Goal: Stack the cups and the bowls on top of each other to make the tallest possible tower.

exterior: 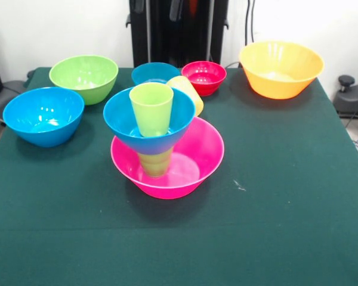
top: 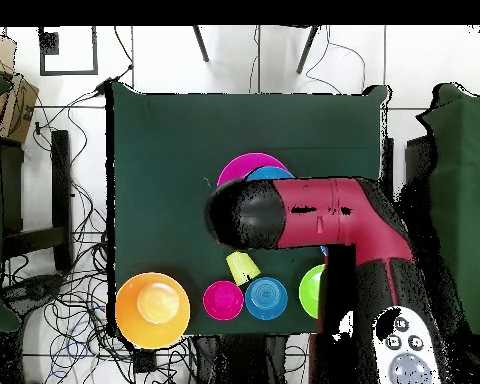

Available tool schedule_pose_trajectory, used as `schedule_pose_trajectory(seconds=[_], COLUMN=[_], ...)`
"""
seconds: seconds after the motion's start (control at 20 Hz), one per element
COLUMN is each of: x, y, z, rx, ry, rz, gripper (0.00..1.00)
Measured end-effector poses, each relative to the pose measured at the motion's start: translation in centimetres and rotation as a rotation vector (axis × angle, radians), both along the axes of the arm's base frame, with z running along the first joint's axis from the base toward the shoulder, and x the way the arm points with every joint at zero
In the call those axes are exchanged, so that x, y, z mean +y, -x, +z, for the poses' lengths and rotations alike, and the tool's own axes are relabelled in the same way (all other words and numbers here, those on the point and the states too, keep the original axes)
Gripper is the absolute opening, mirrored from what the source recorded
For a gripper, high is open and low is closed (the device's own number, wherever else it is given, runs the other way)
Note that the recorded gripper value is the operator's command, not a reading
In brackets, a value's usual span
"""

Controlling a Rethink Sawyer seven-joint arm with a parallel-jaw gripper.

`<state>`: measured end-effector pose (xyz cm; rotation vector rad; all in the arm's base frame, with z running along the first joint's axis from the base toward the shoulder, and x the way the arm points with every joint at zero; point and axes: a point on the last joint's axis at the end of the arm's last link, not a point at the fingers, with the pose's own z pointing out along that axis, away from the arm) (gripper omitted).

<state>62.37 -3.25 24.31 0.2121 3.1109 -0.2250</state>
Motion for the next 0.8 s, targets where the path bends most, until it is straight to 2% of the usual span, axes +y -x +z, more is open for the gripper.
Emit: schedule_pose_trajectory(seconds=[0.05,0.25,0.3,0.6,0.8], x=[0.4,1.5,2.2,3.2,3.9], y=[0.4,1.8,2.6,3.7,3.7], z=[-0.2,-0.4,-0.5,-0.7,-0.5], rx=[-0.026,-0.051,-0.06,-0.059,-0.061], ry=[-0.002,-0.002,-0.002,-0.002,0.0], rz=[0.012,0.037,0.05,0.069,0.081], gripper=[1.0,1.0,0.0,0.0,0.0])
